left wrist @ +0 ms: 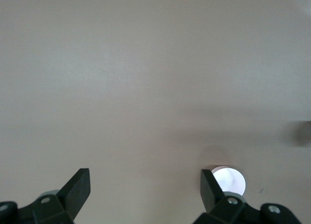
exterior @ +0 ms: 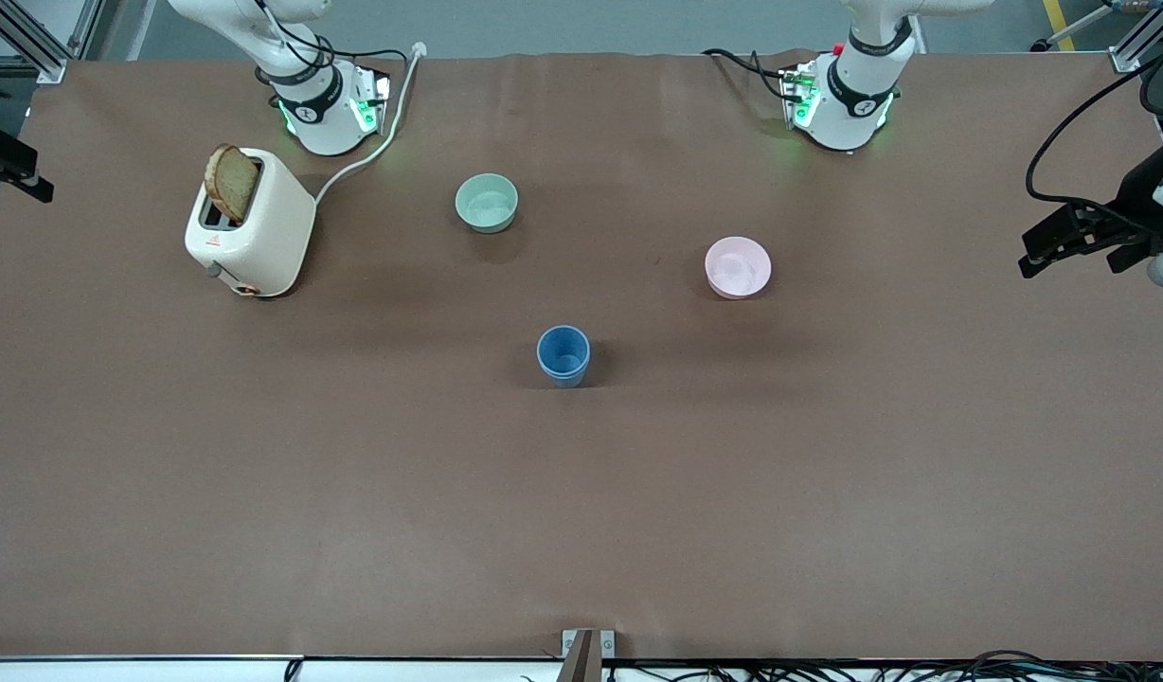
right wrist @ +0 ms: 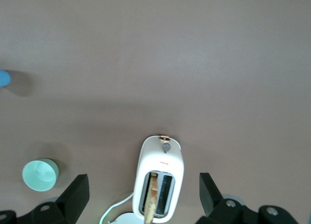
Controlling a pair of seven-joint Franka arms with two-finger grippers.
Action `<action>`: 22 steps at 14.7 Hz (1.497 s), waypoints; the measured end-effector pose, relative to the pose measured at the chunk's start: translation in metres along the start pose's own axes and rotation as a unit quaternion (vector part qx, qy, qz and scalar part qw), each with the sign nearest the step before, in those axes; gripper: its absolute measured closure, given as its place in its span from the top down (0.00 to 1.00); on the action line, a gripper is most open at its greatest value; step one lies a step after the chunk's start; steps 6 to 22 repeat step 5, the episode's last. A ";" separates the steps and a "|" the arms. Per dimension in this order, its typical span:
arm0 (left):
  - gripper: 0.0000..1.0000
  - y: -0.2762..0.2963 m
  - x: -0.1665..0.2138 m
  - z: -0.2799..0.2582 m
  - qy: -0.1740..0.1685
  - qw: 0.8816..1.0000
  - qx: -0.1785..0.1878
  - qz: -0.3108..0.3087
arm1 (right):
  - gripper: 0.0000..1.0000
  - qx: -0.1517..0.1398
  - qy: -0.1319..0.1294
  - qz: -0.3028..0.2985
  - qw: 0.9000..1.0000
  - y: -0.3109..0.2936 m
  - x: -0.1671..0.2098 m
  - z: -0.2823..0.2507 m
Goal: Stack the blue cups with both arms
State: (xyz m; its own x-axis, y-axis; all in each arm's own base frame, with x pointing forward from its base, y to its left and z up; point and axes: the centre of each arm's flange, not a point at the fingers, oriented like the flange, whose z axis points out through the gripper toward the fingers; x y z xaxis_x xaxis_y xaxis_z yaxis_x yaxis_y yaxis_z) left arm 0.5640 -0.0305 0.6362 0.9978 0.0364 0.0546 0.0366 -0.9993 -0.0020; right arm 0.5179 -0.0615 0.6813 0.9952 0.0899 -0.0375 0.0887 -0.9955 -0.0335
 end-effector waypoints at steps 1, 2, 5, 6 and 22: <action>1.00 0.000 0.000 0.000 0.000 1.000 0.000 0.000 | 1.00 0.000 0.000 0.004 1.000 0.001 0.001 0.001; 1.00 0.000 0.000 0.000 0.000 1.000 0.000 0.000 | 1.00 0.000 0.000 0.005 1.000 0.002 0.002 0.002; 1.00 0.001 0.000 0.000 0.000 1.000 0.000 0.000 | 1.00 -0.004 0.002 0.009 1.000 0.005 0.005 0.004; 1.00 0.001 0.000 0.000 0.000 1.000 0.000 0.000 | 1.00 -0.004 0.002 0.009 1.000 0.005 0.005 0.004; 1.00 0.001 0.000 0.000 0.000 1.000 0.000 0.000 | 1.00 -0.004 0.002 0.009 1.000 0.005 0.005 0.004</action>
